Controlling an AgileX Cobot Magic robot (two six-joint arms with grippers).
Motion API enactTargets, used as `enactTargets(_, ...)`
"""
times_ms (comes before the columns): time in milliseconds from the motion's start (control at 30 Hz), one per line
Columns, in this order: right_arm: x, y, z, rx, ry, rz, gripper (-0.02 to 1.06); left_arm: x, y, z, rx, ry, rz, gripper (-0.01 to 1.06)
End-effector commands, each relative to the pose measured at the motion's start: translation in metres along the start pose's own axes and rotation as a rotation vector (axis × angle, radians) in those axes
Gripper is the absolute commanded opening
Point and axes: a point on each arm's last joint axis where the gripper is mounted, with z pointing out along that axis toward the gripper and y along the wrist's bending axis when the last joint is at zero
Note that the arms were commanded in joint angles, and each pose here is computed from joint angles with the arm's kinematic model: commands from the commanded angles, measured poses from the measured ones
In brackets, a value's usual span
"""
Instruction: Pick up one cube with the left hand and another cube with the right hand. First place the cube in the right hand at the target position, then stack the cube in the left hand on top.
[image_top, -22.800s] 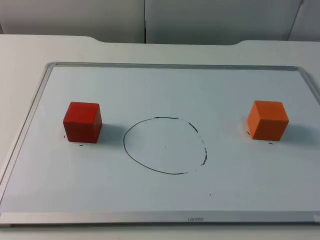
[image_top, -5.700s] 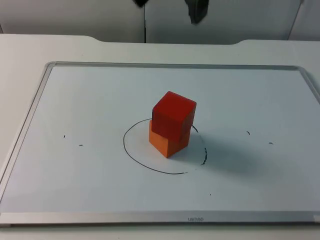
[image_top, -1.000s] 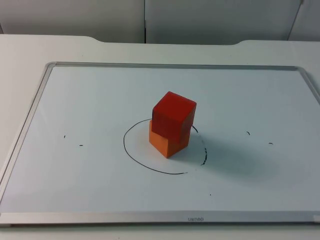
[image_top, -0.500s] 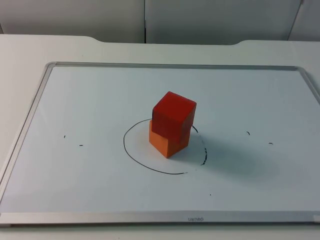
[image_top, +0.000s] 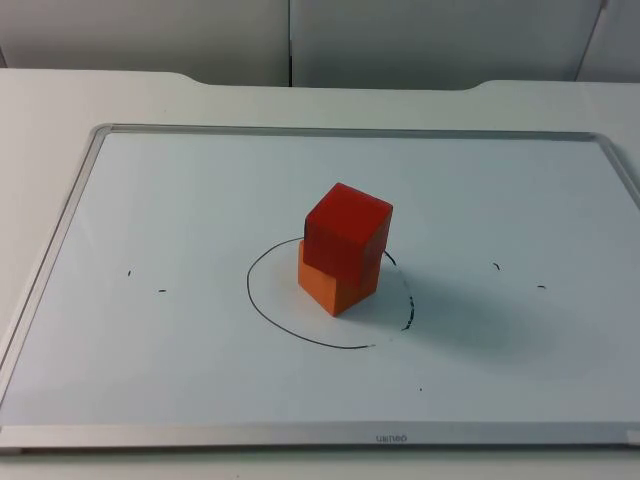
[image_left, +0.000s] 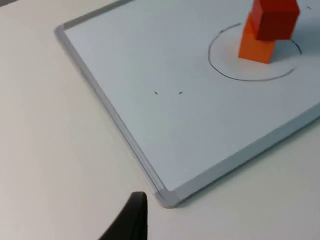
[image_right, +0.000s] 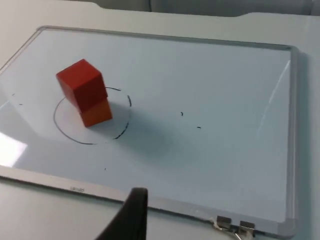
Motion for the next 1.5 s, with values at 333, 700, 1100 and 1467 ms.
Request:
enactTargets(333, 0.001, 0.001, 0.002, 0.074, -0.010, 0.043, 1.05, 0.011, -0.001, -0.017, -0.199, -0.116, -0.131, 1.05)
enactTargets(700, 0.001, 0.001, 0.002, 0.074, -0.010, 0.043, 1.05, 0.012, -0.003, -0.018, -0.403, -0.108, -0.253, 1.05)
enactTargets(1100, 0.000, 0.001, 0.002, 0.135, -0.013, 0.075, 1.05, 0.012, -0.004, -0.018, -0.459, -0.103, -0.287, 1.05)
enactTargets(1467, 0.000, 0.001, 0.002, 0.172, -0.018, 0.096, 1.05, 0.012, -0.004, -0.018, -0.460, -0.103, -0.288, 1.05)
